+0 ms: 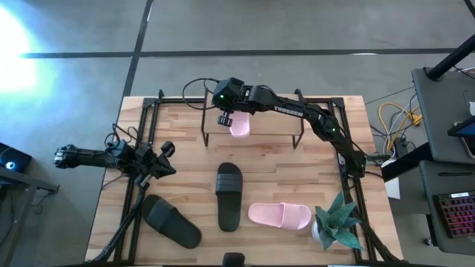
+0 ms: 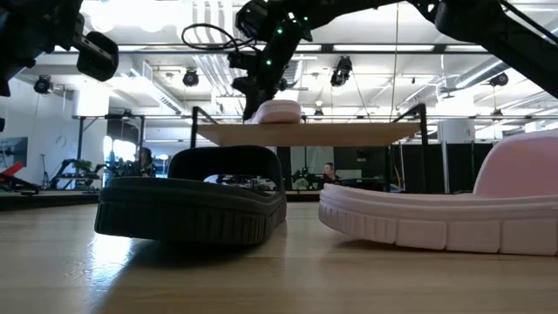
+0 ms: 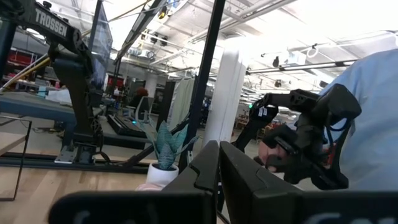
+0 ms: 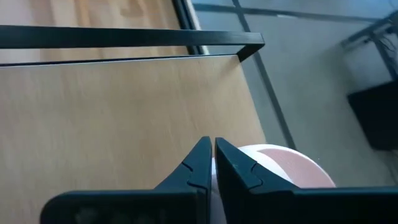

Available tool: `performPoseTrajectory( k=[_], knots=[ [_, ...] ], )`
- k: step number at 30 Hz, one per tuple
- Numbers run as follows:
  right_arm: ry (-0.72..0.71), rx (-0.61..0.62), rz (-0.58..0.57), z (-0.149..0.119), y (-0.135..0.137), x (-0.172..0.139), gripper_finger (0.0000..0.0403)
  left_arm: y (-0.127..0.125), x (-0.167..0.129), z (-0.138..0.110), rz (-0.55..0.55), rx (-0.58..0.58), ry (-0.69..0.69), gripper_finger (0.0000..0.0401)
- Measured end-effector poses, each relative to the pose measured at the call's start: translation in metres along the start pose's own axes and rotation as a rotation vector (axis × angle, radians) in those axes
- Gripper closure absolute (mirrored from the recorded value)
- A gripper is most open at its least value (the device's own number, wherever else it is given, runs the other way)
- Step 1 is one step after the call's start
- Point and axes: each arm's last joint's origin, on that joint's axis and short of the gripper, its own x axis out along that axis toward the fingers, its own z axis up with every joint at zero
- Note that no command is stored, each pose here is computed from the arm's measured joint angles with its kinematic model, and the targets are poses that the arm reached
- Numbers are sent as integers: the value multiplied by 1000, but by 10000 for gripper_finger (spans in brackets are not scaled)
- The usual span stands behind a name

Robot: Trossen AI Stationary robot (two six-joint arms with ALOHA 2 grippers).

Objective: Pick and place slides into the shelf
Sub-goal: Put the top pink slide on the shelf

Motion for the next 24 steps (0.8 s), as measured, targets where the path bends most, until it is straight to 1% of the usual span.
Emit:
performPoseTrajectory(
  k=[4, 7, 10, 15, 19, 24],
  knots=[
    [69, -12, -59, -5, -4, -2, 390, 0, 0, 0, 0, 0, 0, 401],
    [117, -19, -82, -10, -7, -3, 390, 0, 0, 0, 0, 0, 0, 401],
    [141, 7, -95, -12, -7, -4, 390, 0, 0, 0, 0, 0, 0, 401],
    [127, 78, -126, -10, -9, -5, 390, 0, 0, 0, 0, 0, 0, 401],
    [78, 111, -157, -3, -14, -11, 390, 0, 0, 0, 0, 0, 0, 401],
    [55, 135, -163, 2, -23, -33, 390, 0, 0, 0, 0, 0, 0, 401]
  ],
)
